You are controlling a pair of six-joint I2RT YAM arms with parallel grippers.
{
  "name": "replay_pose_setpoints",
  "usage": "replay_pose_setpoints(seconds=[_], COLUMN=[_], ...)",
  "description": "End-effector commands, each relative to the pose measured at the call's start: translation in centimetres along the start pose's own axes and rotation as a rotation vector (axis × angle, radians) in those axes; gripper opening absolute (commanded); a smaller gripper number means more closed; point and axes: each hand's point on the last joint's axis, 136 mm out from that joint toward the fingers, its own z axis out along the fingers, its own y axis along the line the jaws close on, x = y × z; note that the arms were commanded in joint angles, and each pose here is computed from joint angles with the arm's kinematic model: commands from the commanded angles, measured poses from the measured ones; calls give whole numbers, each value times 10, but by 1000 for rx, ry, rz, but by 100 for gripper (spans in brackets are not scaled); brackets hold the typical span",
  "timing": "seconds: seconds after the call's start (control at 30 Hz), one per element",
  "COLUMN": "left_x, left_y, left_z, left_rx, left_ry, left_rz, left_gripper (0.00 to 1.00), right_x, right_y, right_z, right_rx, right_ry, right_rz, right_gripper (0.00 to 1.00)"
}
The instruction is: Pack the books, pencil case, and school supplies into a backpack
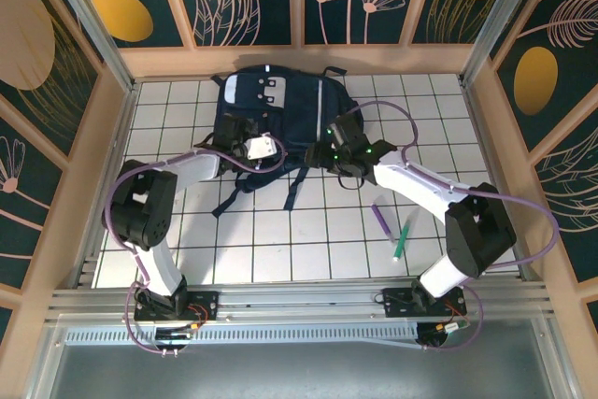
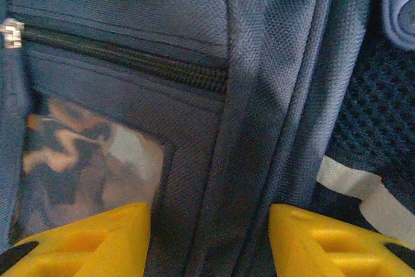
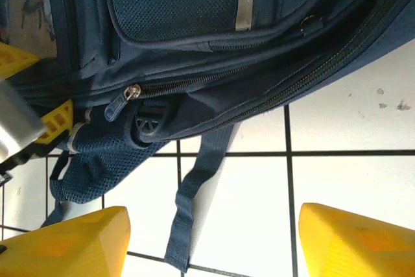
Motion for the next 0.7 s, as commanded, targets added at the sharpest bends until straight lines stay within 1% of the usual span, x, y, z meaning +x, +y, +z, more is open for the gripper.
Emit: replay_pose_setpoints(seconds=[0.0, 0.03, 0.07, 0.1, 0.17, 0.2, 0.27, 0.33, 0.37, 0.43, 0.53, 0.6, 0.67], left_x=[10, 11, 11, 9, 1, -6, -29, -46, -56, -65, -72, -75, -79], left_y=[10, 8, 8, 7, 9, 10, 13, 9, 13, 9, -6, -12, -18], left_z=[14, 17, 18, 18, 14, 8, -13, -35, -54, -79, -108, -122, -132], left_rx=[-34, -22, -15, -3, 8, 19, 37, 56, 52, 65, 103, 116, 140], left_ry=[84, 90, 95, 92, 58, 28, -81, -183, -249, -330, -429, -480, -523], left_rz=[-13, -28, -47, -65, -140, -184, -273, -339, -364, -385, -377, -382, -395], left_gripper=[48, 44, 37, 28, 0, 0, 0, 0, 0, 0, 0, 0, 0], right_x=[4, 5, 7, 9, 15, 21, 31, 35, 32, 25, 11, 5, -1], right_y=[5, 5, 6, 6, 8, 10, 24, 32, 35, 34, 35, 36, 39], right_z=[0, 1, 2, 2, 5, 7, 13, 18, 19, 23, 29, 33, 32], right_rx=[-45, -48, -51, -56, -80, -102, -185, -211, -204, -163, -115, -63, 28], right_ry=[21, 27, 34, 41, 63, 84, 143, 169, 166, 142, 103, 71, 0], right_rz=[29, 31, 32, 34, 48, 56, 61, 39, 22, -19, -66, -93, -136], right_gripper=[69, 69, 68, 68, 66, 65, 63, 59, 58, 58, 58, 58, 59])
